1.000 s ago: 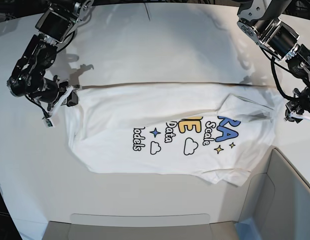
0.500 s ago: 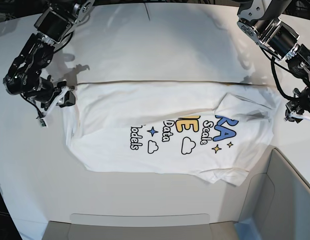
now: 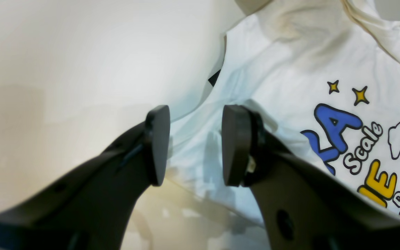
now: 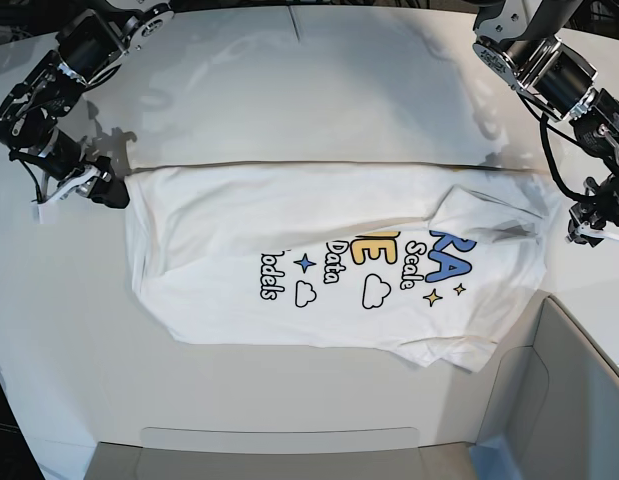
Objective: Layout the t-shirt on the table in an organized manner, then fold the t-shirt properly
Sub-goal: 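Release the folded edge and reposition both grippers at the fold corners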
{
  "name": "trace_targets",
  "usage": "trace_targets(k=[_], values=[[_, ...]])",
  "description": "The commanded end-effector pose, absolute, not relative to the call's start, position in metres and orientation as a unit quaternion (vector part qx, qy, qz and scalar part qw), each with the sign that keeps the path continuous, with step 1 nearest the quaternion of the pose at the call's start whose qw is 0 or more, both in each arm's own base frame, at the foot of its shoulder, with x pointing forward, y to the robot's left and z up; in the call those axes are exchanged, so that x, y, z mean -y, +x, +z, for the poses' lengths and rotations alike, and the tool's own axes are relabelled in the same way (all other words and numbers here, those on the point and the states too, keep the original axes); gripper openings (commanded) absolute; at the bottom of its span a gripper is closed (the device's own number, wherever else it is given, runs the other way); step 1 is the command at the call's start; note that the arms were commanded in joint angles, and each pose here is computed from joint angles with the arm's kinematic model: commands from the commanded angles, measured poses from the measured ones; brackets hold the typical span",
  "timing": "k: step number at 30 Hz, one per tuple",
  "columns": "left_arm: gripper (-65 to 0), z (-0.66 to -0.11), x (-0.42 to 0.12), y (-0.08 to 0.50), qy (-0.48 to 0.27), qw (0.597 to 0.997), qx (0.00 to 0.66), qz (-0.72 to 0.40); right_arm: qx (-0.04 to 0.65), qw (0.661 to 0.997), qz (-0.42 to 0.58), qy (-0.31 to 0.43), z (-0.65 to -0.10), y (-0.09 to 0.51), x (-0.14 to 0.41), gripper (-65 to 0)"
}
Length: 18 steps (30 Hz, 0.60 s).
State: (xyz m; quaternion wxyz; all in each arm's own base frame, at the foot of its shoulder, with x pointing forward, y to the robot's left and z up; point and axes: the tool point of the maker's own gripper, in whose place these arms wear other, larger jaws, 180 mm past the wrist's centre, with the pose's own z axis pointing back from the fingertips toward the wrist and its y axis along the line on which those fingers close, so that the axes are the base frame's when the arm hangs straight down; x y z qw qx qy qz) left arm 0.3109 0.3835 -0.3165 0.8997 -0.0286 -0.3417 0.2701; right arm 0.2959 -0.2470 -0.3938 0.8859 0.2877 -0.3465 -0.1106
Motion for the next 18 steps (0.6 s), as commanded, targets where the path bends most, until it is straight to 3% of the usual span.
trace_targets(k=[1, 6, 18], values=[[-39.1, -0.298, -0.391, 0.320, -0.022, 0.891, 0.368, 0.264, 0.290, 0.913, -0.081, 0.276, -0.411, 0.279, 0.239, -40.6], [-39.1, -0.298, -0.391, 0.320, -0.022, 0.891, 0.368, 0.264, 0.252, 0.923, 0.007, 0.291, -0.416, 0.278, 0.205, -40.6], [-39.1, -0.303, -0.383, 0.321, -0.032, 0.892, 0.365, 0.265, 0.239, 0.922, 0.024, 0.305, -0.420, 0.272, 0.193, -40.6]])
